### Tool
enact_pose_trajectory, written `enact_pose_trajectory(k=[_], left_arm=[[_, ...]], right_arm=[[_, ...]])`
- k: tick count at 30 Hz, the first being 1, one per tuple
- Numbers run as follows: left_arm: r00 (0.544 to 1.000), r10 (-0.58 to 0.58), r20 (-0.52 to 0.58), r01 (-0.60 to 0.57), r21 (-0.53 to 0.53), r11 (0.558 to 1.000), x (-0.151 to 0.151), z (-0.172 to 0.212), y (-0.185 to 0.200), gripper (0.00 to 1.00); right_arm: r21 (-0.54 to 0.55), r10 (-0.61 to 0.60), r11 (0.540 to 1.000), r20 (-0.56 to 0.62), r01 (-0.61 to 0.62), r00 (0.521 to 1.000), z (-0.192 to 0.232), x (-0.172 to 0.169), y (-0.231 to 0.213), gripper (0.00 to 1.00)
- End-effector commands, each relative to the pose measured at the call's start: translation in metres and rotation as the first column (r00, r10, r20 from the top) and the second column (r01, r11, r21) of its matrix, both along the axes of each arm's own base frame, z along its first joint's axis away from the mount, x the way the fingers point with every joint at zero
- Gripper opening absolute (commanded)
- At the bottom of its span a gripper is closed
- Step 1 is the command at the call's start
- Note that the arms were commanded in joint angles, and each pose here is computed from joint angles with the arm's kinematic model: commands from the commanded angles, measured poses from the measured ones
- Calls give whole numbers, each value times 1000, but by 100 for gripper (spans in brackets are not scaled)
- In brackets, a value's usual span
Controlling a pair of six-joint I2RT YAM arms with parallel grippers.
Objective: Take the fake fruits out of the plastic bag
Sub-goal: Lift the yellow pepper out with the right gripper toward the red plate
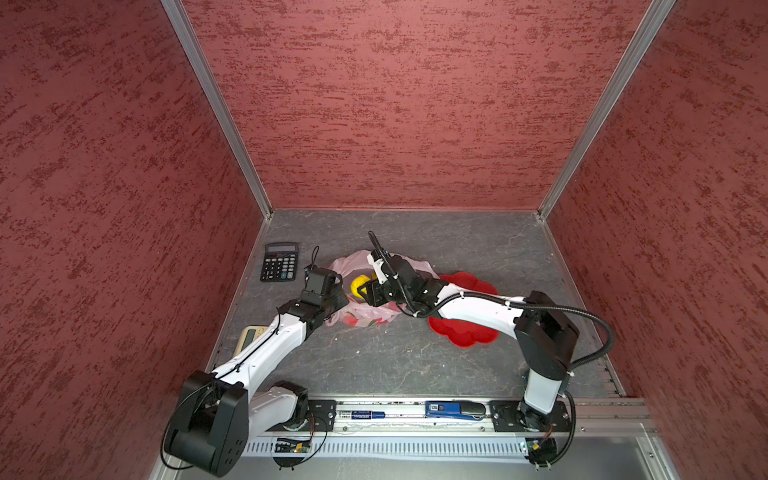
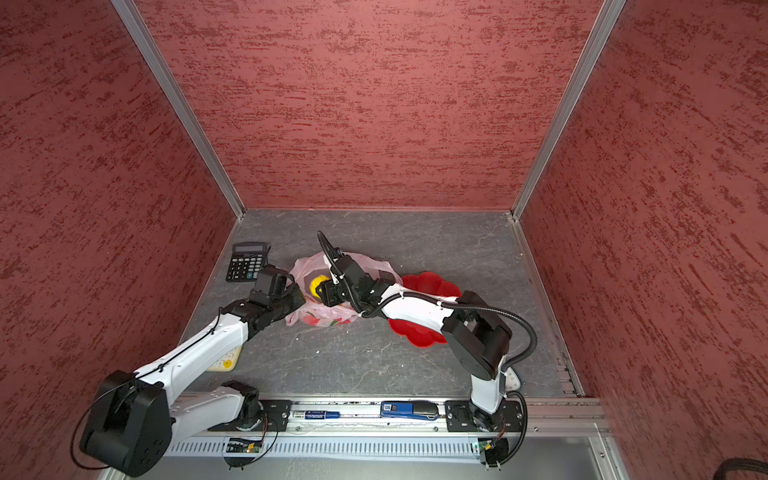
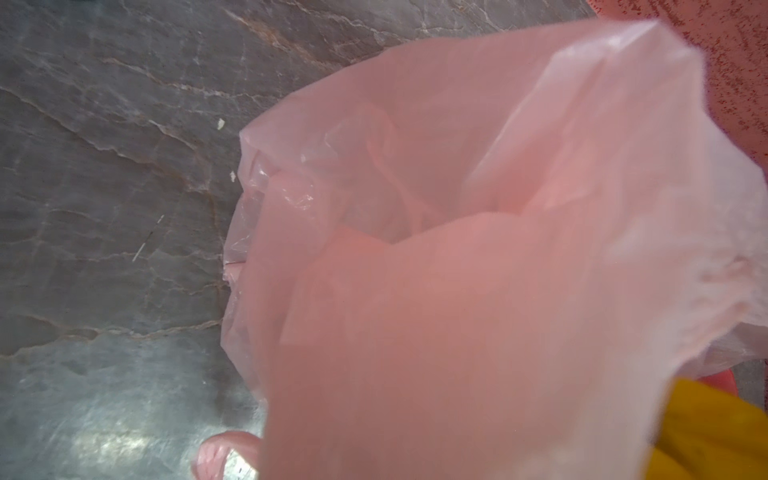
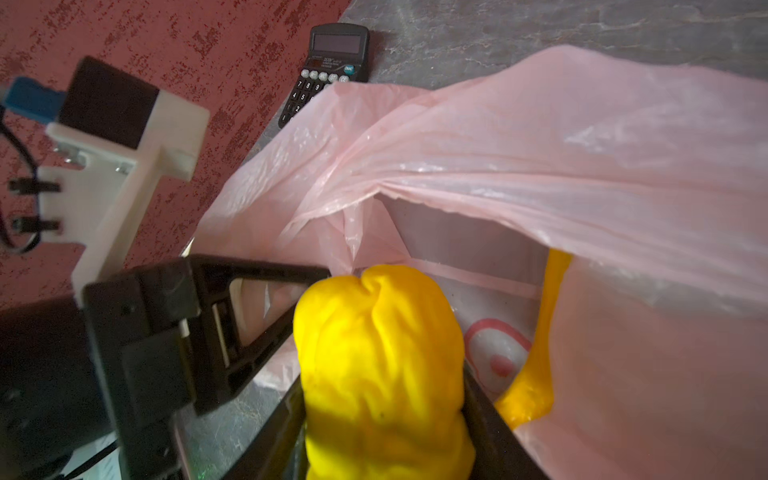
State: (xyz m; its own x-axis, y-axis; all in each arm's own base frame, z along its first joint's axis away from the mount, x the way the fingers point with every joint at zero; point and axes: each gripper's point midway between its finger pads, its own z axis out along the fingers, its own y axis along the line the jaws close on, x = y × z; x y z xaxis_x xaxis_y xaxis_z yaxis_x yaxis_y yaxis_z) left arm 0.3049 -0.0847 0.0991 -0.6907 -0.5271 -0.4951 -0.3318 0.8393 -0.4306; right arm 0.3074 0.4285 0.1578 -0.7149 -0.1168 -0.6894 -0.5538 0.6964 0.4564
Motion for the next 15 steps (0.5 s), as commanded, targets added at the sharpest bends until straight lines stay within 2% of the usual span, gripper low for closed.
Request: enact_pose_trajectory(k=[1,8,15], left_arm=[[998,-17,55,18,-28,999,14,16,-6,0],[998,-24,61,27,-47,999,15,17,-7,0],[997,-30,66,34,-62,997,14,16,-9,0]], right_arm=[[-36,-37,999,16,37,999,14,-5,-24,23],[-55,-186,981,-13,185,982,21,-6,-96,23],[-121,-355,927,18,354,935,34,0,-182,24]])
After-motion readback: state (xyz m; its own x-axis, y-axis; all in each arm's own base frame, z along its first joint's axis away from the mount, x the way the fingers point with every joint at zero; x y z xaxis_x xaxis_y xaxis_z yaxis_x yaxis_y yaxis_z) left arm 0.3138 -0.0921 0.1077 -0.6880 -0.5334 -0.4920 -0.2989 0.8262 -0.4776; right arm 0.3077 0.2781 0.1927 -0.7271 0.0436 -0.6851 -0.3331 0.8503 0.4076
